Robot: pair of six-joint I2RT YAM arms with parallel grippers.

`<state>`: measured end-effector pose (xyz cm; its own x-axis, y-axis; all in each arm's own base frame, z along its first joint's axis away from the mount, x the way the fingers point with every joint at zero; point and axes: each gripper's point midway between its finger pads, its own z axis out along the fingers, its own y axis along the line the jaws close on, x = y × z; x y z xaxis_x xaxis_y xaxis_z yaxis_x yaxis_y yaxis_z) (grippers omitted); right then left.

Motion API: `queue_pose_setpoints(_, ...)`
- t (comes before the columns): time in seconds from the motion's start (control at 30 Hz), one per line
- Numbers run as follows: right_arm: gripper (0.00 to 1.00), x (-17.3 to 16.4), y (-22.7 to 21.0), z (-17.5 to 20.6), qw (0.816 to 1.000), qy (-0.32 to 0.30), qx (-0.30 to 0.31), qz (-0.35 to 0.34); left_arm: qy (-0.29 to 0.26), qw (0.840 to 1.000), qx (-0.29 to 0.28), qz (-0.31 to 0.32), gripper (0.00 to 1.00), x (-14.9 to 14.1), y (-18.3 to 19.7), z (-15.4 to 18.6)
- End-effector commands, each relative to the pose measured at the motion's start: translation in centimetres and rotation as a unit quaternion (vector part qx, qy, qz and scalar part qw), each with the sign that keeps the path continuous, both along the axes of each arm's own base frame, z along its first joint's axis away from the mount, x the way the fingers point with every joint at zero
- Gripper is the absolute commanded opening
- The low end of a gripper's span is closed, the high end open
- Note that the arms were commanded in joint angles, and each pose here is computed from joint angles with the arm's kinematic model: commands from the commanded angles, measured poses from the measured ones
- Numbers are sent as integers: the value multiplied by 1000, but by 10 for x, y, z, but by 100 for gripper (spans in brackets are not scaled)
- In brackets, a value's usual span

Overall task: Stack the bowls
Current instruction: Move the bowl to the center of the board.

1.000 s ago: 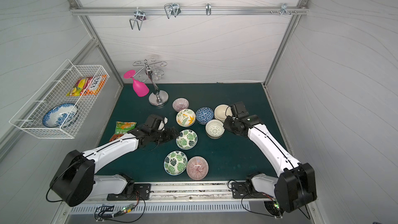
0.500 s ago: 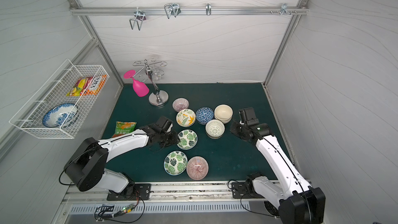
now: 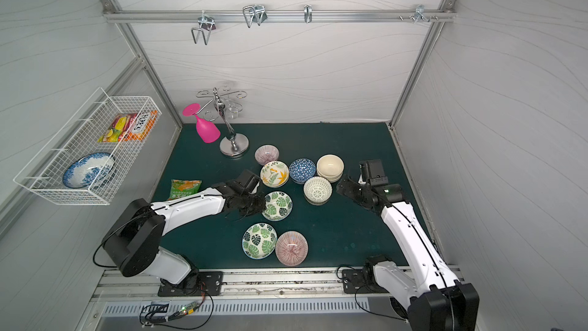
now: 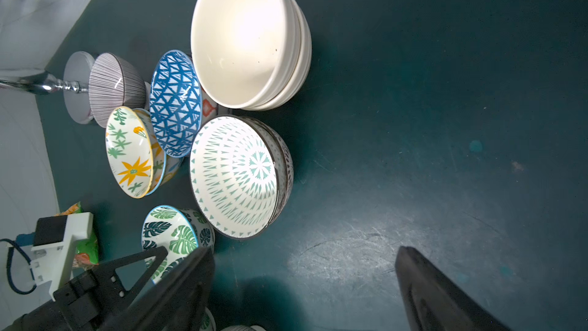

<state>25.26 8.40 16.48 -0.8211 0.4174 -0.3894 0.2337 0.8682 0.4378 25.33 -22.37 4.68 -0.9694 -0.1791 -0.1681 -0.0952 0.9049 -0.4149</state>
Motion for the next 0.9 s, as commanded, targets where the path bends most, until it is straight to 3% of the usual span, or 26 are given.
queue_pose_setpoints(0.0,99,-6,-12,4,1000,-2,-12,-26,-15,1000,0,-3,6,10,-12,10)
queue_pose_setpoints(0.2,99,-10,-18,10,999,-10,-21,-38,-20,1000,-3,-3,0,15,-25,14)
queue_pose_setpoints(0.63,99,-11,-15,15,999,-11,-20,-24,-21,1000,-6,1,0,41,-46,8)
queue_pose_setpoints(0.87,99,-15,-17,19,999,-13,-25,-21,-31,999,15,4,0,44,-38,8)
